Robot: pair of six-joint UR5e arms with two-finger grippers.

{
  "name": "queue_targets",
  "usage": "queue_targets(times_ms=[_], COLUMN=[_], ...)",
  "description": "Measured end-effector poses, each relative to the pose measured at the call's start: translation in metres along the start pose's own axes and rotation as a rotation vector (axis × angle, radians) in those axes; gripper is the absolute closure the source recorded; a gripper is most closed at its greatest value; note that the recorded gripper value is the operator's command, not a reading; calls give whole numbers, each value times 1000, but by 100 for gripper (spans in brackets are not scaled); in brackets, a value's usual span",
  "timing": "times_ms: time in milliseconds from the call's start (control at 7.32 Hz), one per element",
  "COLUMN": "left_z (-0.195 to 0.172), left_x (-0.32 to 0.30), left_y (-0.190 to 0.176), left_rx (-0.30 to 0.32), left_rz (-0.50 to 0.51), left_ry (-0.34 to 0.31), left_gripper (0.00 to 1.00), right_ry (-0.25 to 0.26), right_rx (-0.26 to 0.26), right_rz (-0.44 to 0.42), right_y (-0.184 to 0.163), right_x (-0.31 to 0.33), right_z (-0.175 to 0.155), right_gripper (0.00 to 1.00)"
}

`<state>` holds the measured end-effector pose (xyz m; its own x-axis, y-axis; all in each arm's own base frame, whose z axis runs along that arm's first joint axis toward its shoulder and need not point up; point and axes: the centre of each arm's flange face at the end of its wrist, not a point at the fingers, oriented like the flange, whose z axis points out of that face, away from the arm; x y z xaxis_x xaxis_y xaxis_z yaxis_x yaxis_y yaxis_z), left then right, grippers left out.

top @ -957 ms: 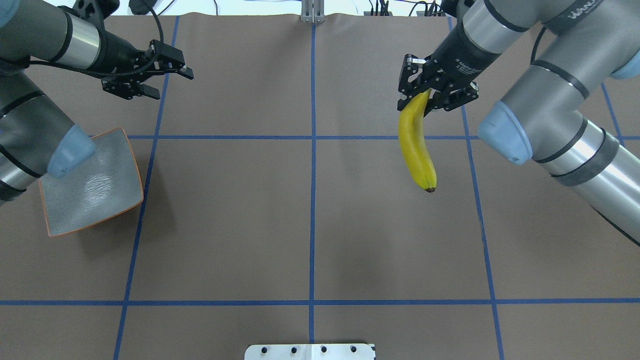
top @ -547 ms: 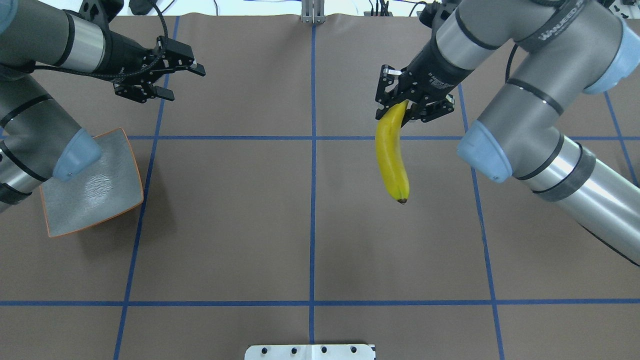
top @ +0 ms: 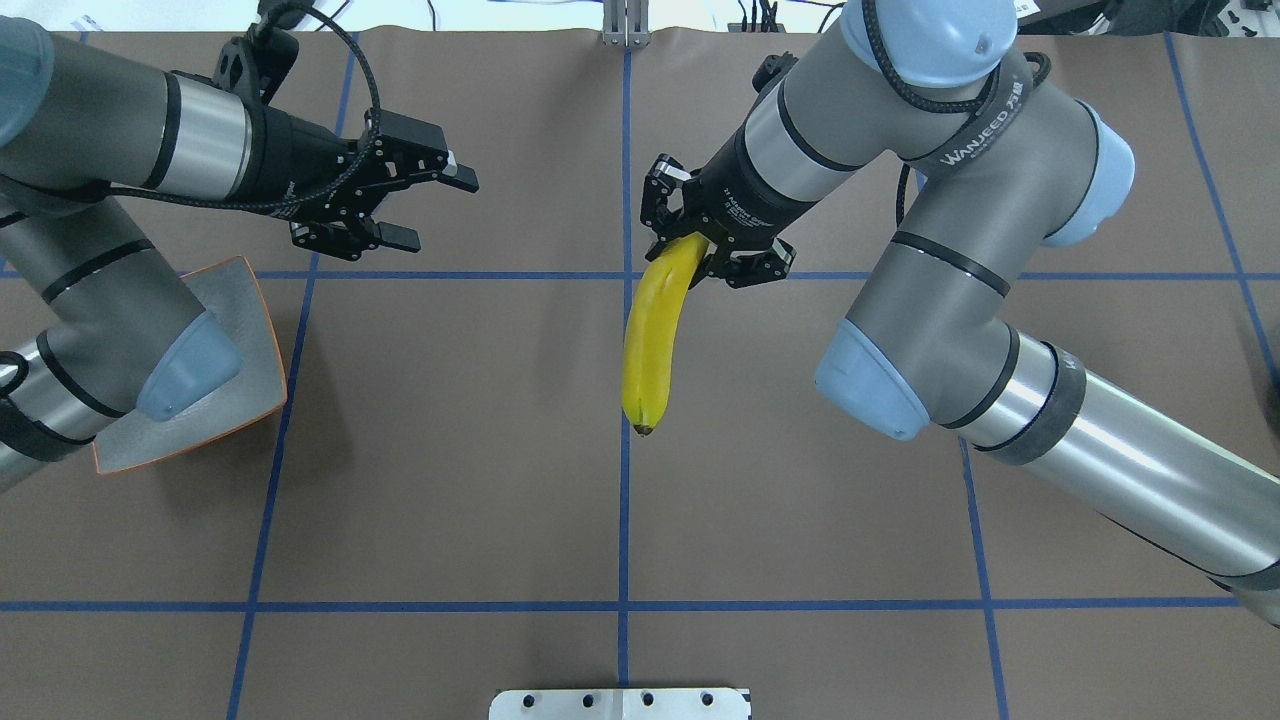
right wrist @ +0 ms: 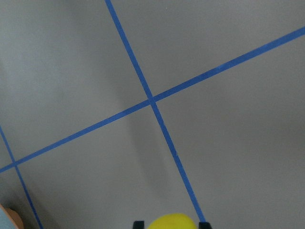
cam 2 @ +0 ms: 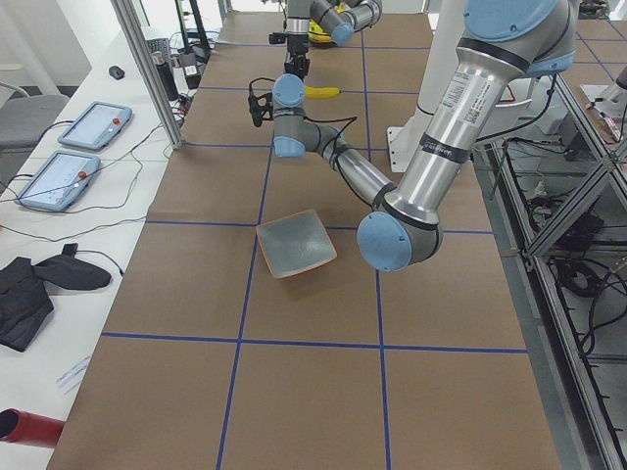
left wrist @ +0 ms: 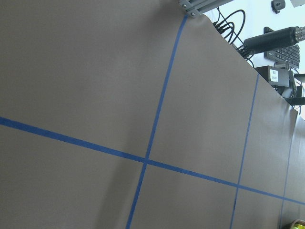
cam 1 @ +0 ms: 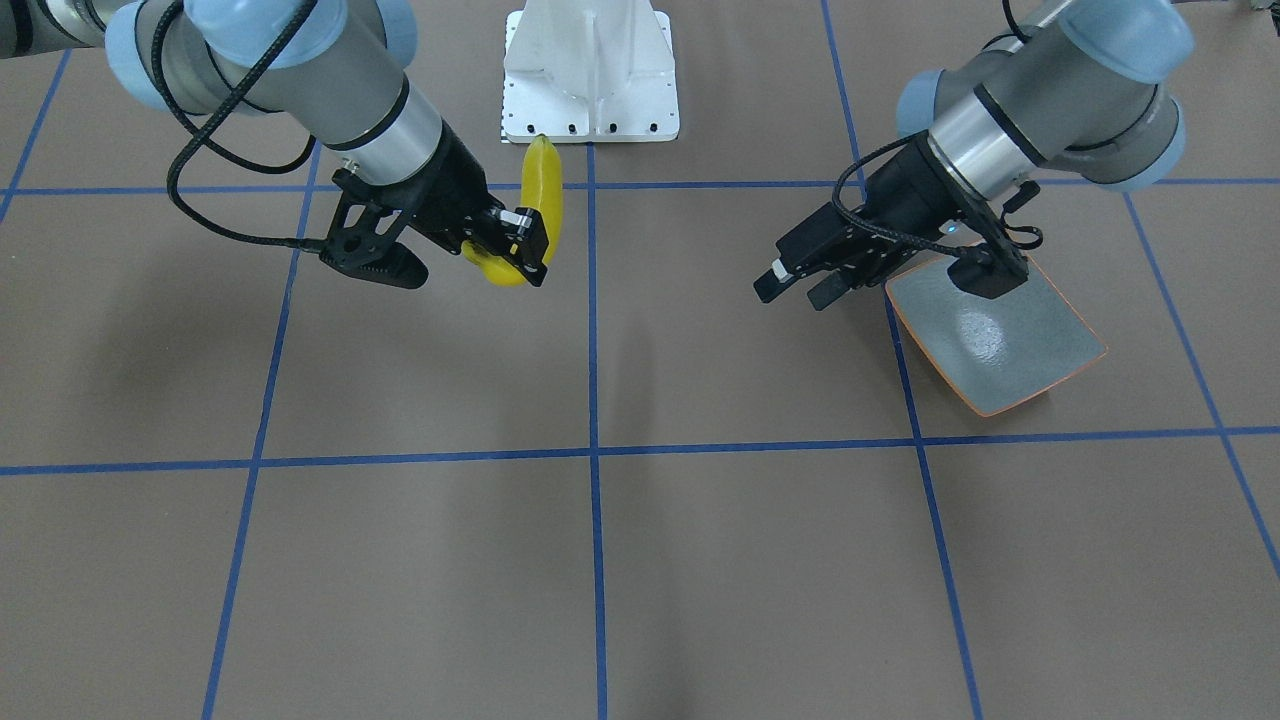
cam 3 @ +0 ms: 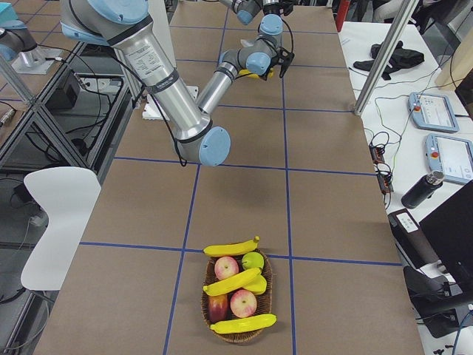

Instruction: Transfer all bananas from basket to plate

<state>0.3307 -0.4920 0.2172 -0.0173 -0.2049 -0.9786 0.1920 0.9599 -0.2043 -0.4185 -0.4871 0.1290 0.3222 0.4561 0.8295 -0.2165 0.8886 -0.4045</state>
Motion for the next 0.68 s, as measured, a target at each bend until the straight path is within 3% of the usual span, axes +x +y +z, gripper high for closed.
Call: queue_targets(times_ms=[683], left_z=[43], left_x=[24], left_y=[104], left_rx=[-200], left_rz=[63], left_ry=[59], left_gripper=[0], right_ry=[-27], right_rx=[-19], right_rz=[-28], right_y=[9], right_x=[-5], right_z=[4], right_gripper=[100])
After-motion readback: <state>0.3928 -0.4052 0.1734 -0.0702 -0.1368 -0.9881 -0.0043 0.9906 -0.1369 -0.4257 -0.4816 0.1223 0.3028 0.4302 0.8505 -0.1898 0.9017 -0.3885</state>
